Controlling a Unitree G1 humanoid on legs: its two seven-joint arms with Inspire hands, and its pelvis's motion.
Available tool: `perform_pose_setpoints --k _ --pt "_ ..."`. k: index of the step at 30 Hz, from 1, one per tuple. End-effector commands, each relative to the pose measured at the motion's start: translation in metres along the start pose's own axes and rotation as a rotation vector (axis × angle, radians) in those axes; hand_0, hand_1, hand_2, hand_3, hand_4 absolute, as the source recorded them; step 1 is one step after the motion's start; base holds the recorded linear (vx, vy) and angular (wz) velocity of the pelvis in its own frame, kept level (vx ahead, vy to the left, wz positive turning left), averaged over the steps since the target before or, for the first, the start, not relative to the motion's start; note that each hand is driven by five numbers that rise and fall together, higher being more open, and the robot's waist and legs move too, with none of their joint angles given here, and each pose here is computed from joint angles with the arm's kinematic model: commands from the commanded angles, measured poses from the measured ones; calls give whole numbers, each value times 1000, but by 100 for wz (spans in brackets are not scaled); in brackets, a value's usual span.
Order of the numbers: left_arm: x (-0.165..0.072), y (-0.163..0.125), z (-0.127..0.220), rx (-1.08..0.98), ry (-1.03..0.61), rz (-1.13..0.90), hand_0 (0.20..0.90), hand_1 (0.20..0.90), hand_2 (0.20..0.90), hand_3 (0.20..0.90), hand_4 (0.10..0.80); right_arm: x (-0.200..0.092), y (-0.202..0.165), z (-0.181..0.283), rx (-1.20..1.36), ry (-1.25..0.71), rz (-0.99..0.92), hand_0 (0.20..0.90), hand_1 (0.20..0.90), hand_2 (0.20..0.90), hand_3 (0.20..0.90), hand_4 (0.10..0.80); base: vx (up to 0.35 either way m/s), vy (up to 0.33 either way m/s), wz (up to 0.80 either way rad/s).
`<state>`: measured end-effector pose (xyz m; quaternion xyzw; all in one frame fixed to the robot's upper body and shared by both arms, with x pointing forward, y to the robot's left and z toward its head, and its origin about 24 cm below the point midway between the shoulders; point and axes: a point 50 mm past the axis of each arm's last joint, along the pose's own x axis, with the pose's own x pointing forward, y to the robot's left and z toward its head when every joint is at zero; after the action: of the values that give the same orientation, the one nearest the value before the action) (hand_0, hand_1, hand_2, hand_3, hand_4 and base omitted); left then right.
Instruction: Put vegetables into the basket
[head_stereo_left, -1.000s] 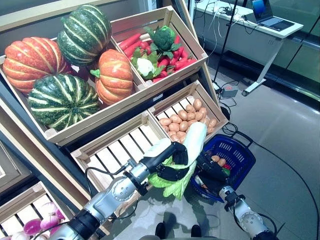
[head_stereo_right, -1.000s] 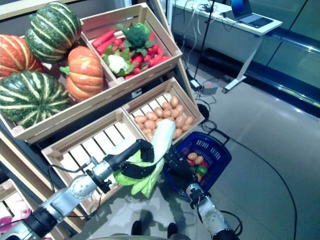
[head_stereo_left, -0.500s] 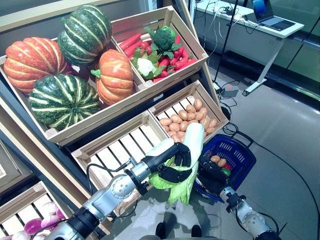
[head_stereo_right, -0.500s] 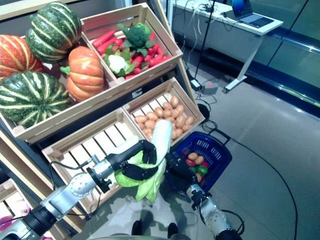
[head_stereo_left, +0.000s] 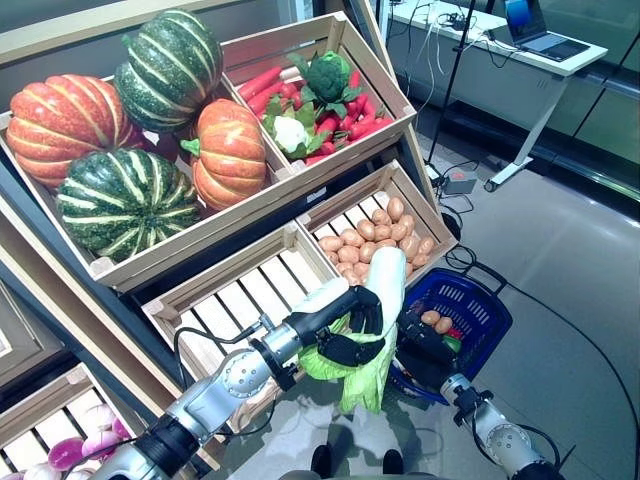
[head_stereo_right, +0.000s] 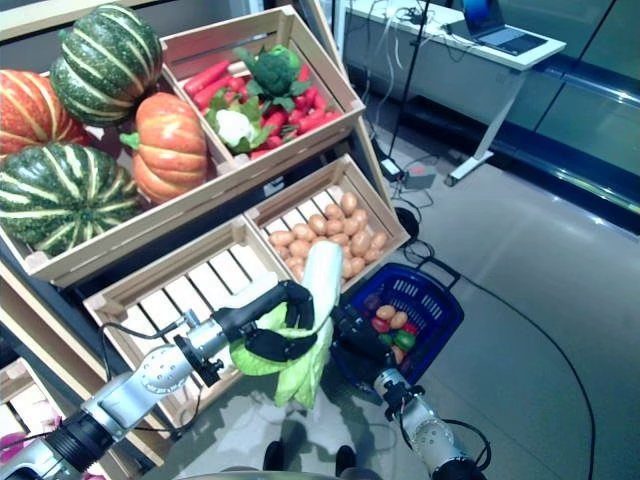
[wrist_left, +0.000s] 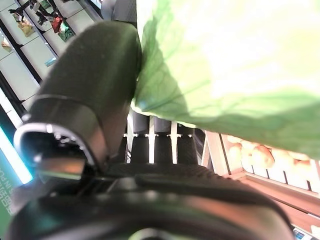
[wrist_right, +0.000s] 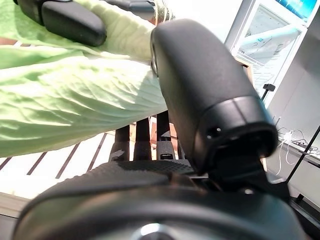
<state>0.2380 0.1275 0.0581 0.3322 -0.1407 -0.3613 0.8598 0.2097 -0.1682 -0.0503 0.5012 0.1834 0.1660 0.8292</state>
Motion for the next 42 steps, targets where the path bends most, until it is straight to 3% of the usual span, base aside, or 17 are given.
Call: perform_pose_setpoints --k 1,42 --pt "17 7 14 -10 -93 37 900 900 900 900 800 35 59 13 22 -96 361 300 300 300 300 400 0 0 0" --pt "11 8 0 -324 -3 230 900 900 900 900 800 22 40 62 166 -620 154 300 300 300 300 400 0 0 0"
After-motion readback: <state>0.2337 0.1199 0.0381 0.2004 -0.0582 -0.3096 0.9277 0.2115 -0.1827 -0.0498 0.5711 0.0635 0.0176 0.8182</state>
